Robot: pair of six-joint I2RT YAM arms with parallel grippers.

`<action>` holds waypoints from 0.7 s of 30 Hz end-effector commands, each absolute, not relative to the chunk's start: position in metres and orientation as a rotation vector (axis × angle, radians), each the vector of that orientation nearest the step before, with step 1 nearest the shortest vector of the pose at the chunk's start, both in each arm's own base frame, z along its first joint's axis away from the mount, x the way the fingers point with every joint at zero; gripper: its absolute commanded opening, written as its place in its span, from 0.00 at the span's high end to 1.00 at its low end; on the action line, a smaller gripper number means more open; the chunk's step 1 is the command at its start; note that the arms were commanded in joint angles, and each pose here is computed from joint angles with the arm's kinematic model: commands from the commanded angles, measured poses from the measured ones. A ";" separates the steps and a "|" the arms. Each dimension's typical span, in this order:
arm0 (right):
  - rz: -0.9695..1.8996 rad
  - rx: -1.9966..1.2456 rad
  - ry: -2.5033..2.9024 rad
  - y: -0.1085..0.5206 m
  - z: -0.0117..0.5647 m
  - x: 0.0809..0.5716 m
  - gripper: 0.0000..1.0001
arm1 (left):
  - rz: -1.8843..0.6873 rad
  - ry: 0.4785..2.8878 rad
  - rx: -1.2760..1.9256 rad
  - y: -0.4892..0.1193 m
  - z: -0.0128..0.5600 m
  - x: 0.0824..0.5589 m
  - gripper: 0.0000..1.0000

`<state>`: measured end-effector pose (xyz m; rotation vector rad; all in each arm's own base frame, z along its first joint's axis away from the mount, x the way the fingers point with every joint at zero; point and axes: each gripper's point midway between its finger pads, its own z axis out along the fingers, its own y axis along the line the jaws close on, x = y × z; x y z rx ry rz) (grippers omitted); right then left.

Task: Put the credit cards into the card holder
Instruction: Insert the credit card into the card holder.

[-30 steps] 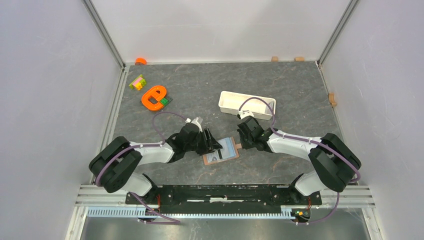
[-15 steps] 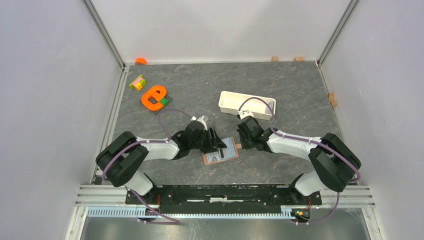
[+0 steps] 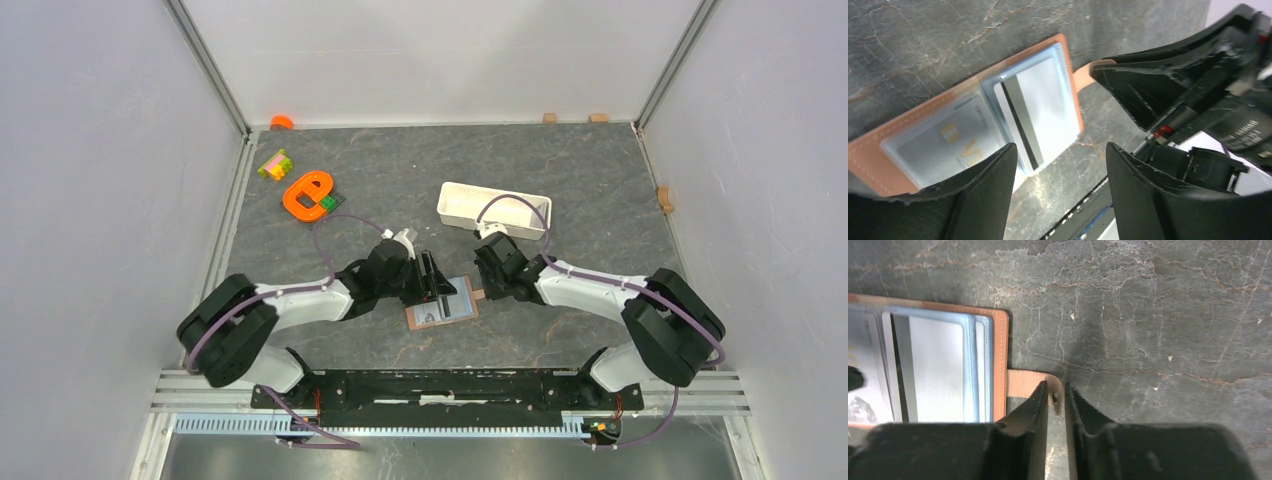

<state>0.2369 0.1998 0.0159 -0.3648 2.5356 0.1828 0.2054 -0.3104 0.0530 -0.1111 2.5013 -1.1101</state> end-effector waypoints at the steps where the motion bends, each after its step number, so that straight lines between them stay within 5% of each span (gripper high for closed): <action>1: 0.239 -0.366 2.481 0.209 0.050 0.241 0.67 | -1.074 2.449 -0.064 -0.299 0.082 0.205 0.26; 4: 0.326 -0.377 2.437 0.216 0.069 0.238 0.52 | -1.008 2.497 -0.091 -0.280 0.080 0.194 0.21; 6: 0.399 -0.396 2.419 0.222 0.079 0.232 0.51 | -0.958 2.536 -0.123 -0.265 0.073 0.187 0.19; 12: 0.754 -0.463 2.394 0.257 0.084 0.202 0.64 | -0.805 2.607 -0.232 -0.219 0.048 0.179 0.20; 21: 0.797 -0.471 2.476 0.265 0.056 0.194 0.69 | -0.811 2.636 -0.276 -0.200 0.034 0.178 0.37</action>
